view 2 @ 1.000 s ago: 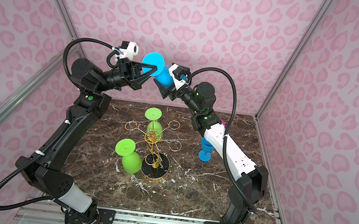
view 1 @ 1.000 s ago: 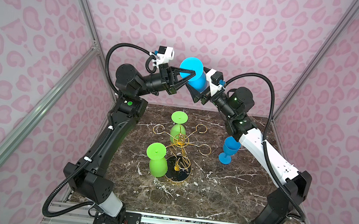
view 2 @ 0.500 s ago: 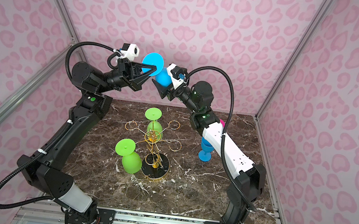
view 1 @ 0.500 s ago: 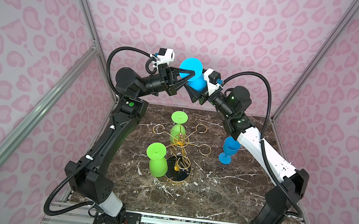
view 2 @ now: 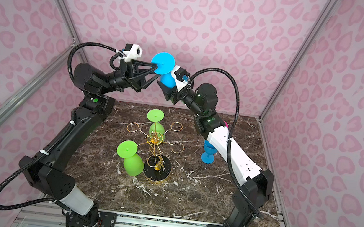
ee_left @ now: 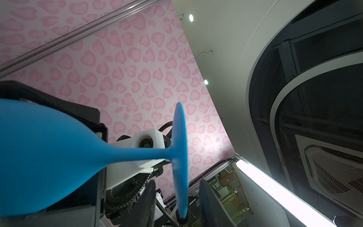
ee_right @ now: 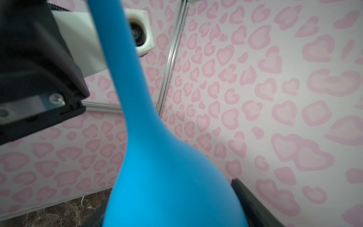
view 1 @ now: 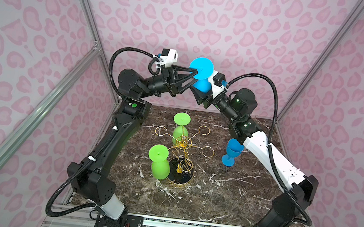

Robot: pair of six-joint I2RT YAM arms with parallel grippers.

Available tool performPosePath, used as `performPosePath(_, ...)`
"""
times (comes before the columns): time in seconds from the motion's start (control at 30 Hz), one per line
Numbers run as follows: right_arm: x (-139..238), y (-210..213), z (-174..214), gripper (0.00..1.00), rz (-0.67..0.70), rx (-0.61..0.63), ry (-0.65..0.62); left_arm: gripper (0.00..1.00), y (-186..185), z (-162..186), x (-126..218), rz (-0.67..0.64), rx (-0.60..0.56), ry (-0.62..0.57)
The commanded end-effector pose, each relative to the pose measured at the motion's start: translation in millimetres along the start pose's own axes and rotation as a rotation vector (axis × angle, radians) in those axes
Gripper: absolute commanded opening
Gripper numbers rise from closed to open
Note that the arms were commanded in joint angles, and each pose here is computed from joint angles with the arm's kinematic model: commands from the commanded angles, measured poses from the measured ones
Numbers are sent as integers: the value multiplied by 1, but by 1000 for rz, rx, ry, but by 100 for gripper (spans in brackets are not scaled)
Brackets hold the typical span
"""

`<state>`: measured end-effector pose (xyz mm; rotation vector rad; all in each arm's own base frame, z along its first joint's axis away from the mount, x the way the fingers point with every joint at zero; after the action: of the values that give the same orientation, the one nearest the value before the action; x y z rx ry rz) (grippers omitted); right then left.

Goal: Take the wine glass off the wine glass rack

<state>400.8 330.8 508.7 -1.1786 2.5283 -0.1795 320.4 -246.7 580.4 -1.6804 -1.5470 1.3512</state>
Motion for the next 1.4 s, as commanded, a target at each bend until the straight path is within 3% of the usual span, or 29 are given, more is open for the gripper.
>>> performPosePath(0.0, 6, -8, -9, 68, 40, -57, 7, 62, -11, 2, 0, 28, -75, 12)
performPosePath(0.13, 21, -29, -11, 64, 99, -145, 77, 68, -16, 1, 3, 24, -158, 2)
performPosePath(0.33, 47, -39, 1, 59, 124, -195, 272, 71, -11, 0, 10, -49, -525, -33)
performPosePath(0.4, 54, -36, 3, 59, 113, -200, 353, 96, -6, -4, 13, -78, -660, -59)
performPosePath(0.43, 58, -34, 4, 58, 102, -205, 403, 98, -2, -7, 14, -100, -723, -74)
performPosePath(0.63, 91, -25, 13, 54, 101, -226, 590, 98, 6, -24, 17, -205, -1013, -142)
performPosePath(0.93, 119, -12, 10, 50, 105, -240, 642, 95, 6, -16, 18, -228, -1269, -120)
performPosePath(1.1, 118, -1, 9, 47, 59, -259, 691, 81, 27, -2, 32, -349, -1585, -81)
performPosePath(1.23, 117, 7, 14, 45, 33, -263, 746, 80, 40, 13, 38, -378, -1843, -29)
performPosePath(1.37, 114, 18, 23, 44, 6, -264, 782, 81, 44, 19, 33, -350, -1973, 11)
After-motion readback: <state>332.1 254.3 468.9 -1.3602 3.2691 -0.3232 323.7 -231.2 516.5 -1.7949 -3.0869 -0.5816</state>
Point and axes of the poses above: each gripper's point midway between its finger pads, its own x axis back along the fingers, its own y axis along the line the jaws close on, z = x × y, the point moved 1 cm from there along x, back along the fingers
